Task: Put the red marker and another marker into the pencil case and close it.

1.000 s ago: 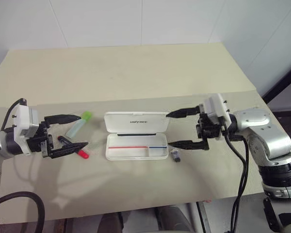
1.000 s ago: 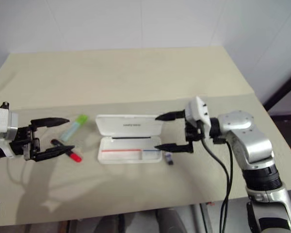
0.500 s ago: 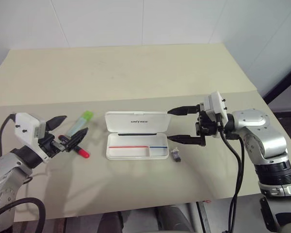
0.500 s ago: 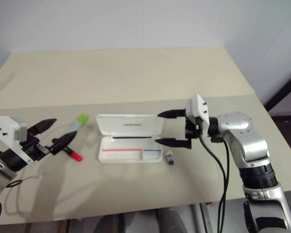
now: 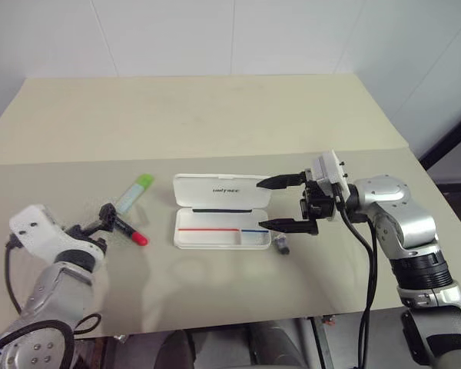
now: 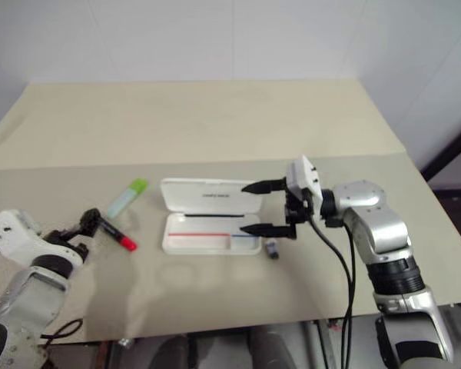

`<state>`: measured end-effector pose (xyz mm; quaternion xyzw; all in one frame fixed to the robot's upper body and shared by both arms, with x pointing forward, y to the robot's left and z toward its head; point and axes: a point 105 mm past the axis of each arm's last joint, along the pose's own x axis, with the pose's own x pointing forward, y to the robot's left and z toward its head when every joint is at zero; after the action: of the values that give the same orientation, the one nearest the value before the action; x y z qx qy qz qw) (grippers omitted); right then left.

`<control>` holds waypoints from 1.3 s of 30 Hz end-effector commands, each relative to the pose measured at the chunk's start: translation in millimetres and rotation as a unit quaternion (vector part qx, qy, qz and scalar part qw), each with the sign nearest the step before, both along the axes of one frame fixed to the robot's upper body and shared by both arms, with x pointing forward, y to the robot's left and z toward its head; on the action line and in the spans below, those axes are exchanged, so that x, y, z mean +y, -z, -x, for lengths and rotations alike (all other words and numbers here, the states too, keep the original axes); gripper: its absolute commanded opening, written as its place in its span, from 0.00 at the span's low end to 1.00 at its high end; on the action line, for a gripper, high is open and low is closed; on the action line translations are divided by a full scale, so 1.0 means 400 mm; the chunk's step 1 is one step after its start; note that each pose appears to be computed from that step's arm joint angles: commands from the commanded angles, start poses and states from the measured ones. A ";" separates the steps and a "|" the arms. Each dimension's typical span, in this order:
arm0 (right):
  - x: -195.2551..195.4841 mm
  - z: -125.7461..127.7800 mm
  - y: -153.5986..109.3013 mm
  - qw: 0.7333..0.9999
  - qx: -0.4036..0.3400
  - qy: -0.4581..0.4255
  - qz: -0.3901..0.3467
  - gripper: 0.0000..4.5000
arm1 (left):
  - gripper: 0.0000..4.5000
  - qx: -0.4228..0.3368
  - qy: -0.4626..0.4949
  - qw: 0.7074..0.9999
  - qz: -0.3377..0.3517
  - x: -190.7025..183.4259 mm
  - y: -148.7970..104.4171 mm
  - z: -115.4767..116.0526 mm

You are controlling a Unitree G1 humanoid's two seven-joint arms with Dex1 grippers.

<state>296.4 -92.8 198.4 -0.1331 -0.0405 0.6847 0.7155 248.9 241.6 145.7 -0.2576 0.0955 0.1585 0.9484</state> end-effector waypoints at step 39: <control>0.017 0.018 -0.054 0.999 -0.039 -0.023 -0.010 0.99 | 1.00 0.192 0.013 0.975 0.114 -0.099 -0.019 -0.067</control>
<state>295.1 -87.7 210.4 -0.1478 -0.0538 0.6936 0.7029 273.2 201.9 147.6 -0.3313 0.3048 0.1868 0.8732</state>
